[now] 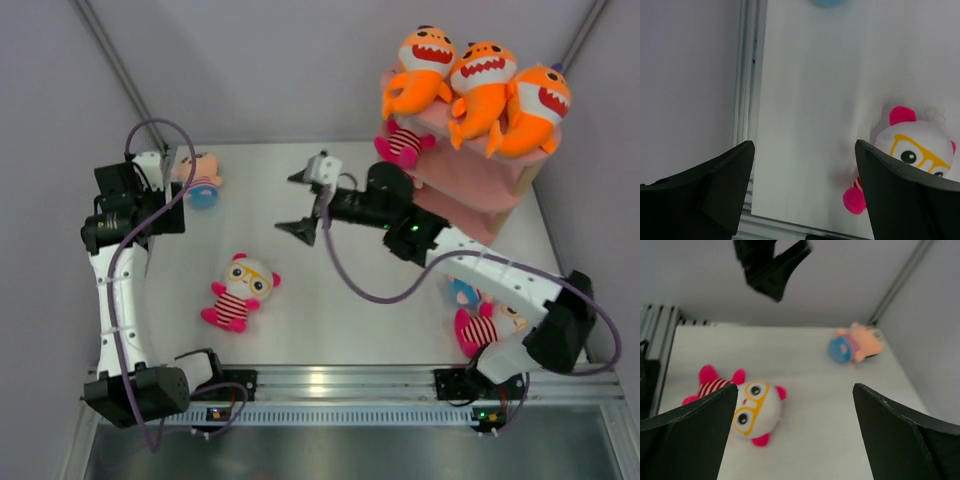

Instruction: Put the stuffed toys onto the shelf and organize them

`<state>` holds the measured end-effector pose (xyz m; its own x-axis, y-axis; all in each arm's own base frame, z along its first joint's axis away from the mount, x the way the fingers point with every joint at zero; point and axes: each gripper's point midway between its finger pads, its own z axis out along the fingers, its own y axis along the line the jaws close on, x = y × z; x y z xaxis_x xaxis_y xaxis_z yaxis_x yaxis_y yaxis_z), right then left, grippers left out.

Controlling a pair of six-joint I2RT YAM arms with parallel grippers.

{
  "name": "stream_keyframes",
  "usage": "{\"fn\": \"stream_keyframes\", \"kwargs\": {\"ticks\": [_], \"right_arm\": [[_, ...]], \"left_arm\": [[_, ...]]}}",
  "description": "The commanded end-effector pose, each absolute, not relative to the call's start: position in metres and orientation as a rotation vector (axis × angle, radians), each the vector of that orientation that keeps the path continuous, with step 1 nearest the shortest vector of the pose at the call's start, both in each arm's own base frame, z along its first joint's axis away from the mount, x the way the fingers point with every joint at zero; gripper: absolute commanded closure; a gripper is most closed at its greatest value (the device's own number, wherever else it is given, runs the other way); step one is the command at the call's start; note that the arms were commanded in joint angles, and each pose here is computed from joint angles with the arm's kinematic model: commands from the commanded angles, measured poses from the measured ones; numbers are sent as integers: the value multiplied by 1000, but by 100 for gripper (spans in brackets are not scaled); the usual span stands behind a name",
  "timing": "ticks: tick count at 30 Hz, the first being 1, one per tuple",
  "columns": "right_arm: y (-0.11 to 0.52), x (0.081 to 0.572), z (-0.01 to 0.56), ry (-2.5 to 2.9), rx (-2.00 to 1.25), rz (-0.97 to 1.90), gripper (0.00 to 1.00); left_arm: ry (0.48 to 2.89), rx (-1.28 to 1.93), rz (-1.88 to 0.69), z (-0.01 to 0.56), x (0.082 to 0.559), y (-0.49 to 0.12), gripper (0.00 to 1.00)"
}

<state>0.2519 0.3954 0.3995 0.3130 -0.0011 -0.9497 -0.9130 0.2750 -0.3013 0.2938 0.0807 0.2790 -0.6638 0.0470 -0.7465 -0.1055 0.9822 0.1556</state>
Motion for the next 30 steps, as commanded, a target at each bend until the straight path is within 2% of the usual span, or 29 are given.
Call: {"fn": "stream_keyframes", "kwargs": {"ticks": [1, 4, 13, 20, 23, 24, 25, 27, 28, 30], "right_arm": [[462, 202, 305, 1169, -1334, 918, 1], [496, 192, 253, 1198, -1432, 832, 3], [555, 138, 165, 1094, -1679, 750, 6], [581, 140, 109, 1176, -1691, 610, 7], [587, 152, 82, 1236, -1703, 538, 11], [588, 156, 75, 1261, -1708, 511, 13], [584, 157, 52, 1305, -1749, 484, 26], [587, 162, 45, 1349, -1730, 455, 43], [586, 163, 38, 1366, -1732, 450, 58], [582, 164, 33, 1378, -1737, 436, 71]], "left_arm": [[2403, -74, 219, 234, 277, 87, 12], [2419, -127, 236, 224, 269, 98, 13], [2349, -153, 347, 251, 261, 115, 12], [2347, -132, 299, 250, 265, 108, 12], [2352, -132, 298, 249, 265, 109, 11], [2351, -129, 292, 249, 266, 108, 12], [2347, -118, 267, 249, 267, 105, 12], [2344, -112, 265, 250, 268, 104, 12], [2347, -112, 265, 249, 268, 104, 12], [2347, -110, 265, 249, 269, 105, 12]]}}
